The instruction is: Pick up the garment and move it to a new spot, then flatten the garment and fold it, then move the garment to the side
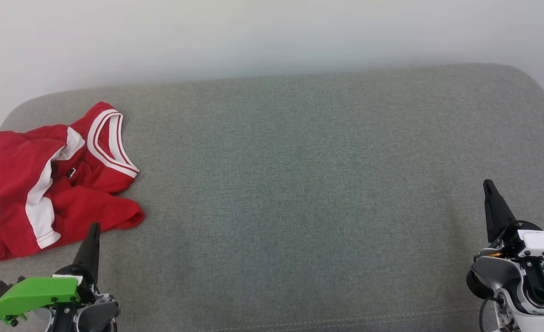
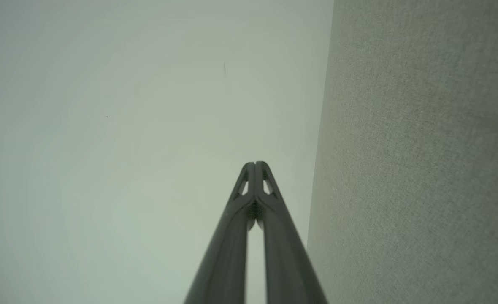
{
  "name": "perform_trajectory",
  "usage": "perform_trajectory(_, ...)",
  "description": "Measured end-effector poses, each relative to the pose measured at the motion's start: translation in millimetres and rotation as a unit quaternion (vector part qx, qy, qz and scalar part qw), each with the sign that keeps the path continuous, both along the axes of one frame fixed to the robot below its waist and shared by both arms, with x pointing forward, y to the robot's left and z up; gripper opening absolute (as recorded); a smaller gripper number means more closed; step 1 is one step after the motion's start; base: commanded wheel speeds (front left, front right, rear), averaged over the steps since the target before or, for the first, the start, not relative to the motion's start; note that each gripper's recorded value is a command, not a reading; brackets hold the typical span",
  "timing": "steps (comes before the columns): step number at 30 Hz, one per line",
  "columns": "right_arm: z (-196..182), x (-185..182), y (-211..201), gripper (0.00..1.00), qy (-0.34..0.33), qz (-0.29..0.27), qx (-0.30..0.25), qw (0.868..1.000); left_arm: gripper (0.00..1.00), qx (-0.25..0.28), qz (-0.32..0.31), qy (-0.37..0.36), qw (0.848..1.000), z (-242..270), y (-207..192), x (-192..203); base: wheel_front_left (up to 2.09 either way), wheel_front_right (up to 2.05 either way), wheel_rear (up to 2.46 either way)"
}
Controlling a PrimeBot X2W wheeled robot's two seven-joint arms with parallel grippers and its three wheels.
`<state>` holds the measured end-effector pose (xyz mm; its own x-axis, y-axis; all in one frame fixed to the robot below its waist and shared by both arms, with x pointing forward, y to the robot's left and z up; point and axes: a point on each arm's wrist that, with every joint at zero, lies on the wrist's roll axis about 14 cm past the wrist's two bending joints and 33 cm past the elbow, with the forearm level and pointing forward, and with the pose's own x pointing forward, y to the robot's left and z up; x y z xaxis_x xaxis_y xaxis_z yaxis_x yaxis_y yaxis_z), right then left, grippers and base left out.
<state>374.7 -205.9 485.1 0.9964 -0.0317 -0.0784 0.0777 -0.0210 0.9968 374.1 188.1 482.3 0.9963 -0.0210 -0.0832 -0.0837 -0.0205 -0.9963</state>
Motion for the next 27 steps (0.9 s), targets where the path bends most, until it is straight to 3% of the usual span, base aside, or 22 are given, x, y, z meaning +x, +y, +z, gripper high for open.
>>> perform_trajectory(27, -0.1, 0.0, 0.2, 0.0, 0.0, 0.001, 0.0, 1.0, 0.0, 0.0, 0.0, 0.0, 1.0, 0.0, 0.1, 0.0, 0.0, 0.0, 0.0)
